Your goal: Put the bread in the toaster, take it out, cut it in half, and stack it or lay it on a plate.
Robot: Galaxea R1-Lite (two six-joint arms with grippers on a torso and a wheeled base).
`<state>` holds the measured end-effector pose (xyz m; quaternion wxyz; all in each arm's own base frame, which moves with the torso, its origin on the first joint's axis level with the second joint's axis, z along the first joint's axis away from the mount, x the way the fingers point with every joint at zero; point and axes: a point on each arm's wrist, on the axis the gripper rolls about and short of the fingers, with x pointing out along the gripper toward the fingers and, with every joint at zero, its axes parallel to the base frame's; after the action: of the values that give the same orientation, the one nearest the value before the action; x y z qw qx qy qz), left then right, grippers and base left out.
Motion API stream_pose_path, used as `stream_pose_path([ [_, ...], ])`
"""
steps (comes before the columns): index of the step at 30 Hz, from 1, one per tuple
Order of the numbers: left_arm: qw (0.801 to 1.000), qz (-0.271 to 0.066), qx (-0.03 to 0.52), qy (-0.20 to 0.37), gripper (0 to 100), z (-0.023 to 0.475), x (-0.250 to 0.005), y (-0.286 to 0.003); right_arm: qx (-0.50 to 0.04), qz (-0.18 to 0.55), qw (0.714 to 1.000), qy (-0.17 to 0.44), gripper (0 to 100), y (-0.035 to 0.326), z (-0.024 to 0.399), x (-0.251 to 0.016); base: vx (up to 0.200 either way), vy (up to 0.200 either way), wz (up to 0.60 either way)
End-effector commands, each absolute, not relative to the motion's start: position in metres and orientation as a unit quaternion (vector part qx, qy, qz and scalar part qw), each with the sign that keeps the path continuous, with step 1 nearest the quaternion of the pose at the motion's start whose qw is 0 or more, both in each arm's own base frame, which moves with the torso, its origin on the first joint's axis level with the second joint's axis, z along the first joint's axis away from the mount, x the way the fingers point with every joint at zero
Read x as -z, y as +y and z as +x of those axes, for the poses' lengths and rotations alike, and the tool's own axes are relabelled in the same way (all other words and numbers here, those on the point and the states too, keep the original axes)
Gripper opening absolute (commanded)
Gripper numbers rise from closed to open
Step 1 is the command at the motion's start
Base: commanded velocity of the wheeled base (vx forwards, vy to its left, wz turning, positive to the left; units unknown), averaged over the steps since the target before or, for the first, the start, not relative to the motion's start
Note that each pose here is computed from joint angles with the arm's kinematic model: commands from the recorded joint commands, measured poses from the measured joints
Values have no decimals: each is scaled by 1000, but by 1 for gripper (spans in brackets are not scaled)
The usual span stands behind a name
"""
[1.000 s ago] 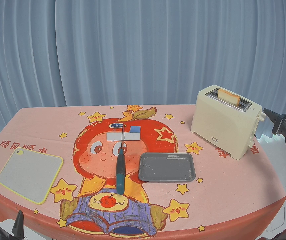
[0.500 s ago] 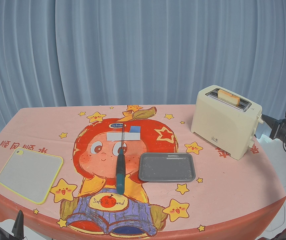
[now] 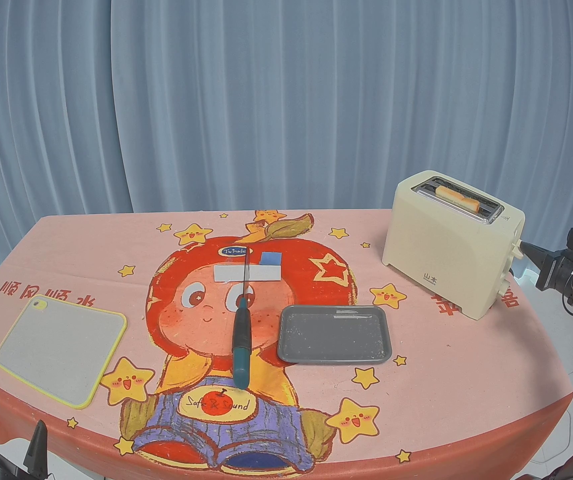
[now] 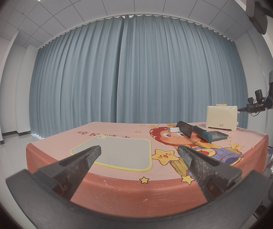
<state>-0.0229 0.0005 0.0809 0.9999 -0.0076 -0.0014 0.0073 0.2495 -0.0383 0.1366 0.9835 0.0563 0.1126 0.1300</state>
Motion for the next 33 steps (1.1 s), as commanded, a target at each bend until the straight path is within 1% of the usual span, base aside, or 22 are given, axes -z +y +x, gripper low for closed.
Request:
stream_pose_path([
  [1,1000,-8,-8,5,100,-22,-76,1,-128,61,982,128,0,-40,252,-129,0,0,0],
  [9,1000,-8,-8,5,100,-22,-76,1,-126,59,979,147,0,-40,252,-118,0,0,0],
  [33,1000,-8,-8,5,100,-22,-76,1,-125,62,976,167,0,-41,253,-107,0,0,0],
])
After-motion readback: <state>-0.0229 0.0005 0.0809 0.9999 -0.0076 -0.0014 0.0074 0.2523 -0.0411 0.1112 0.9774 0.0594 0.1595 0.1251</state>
